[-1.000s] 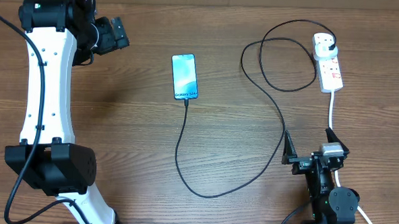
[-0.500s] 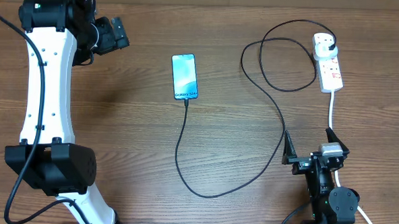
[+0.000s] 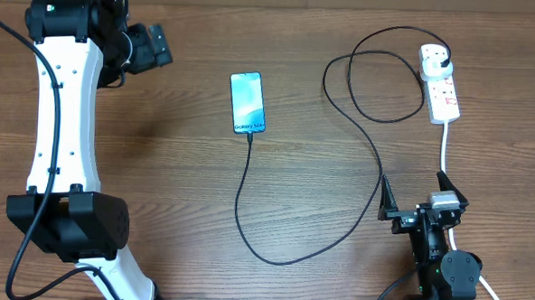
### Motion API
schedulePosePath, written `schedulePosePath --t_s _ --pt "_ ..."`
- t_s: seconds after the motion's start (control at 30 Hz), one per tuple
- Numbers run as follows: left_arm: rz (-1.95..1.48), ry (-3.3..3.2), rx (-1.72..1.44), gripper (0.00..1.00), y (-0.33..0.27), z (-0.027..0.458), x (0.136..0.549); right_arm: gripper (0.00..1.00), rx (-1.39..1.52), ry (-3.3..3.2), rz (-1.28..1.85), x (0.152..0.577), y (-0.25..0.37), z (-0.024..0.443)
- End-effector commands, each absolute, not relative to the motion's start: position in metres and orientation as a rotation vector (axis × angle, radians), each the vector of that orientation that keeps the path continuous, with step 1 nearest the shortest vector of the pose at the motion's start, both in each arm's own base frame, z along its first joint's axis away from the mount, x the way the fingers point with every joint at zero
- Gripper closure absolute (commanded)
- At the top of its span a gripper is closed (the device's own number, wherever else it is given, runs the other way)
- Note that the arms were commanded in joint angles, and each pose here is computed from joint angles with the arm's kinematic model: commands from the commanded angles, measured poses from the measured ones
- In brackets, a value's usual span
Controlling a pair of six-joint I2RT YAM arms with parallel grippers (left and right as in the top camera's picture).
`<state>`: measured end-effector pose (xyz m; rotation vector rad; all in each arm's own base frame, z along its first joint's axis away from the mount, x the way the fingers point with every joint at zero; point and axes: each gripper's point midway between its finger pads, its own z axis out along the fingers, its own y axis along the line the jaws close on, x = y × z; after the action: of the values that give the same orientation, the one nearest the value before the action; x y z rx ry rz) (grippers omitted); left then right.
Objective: Plug charger to phone and switch on socket
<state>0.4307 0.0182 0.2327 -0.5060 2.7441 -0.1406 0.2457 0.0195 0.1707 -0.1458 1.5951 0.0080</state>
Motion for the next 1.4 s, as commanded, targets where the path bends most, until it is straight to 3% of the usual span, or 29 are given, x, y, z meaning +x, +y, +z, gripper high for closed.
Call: schedulePosePath --t_s 0.0,0.6,1.1,1.37 --pt "0.129 2.797 -0.431 0.00 0.042 0.227 0.418 0.00 -0.142 1.588 0.003 0.246 0.019 0.170" --pt "0.034 2.573 -0.417 0.00 0.031 0.309 0.383 0.00 -0.142 1.588 0.003 0.246 0.019 0.170" --pt "-0.056 2.401 -0.235 0.00 0.015 0.267 0.345 0.00 -0.142 1.588 0.003 0.246 0.019 0.170" --pt "-0.051 2.263 -0.165 0.00 0.011 0.257 0.290 0.00 -0.142 1.588 0.003 0.246 0.019 0.170"
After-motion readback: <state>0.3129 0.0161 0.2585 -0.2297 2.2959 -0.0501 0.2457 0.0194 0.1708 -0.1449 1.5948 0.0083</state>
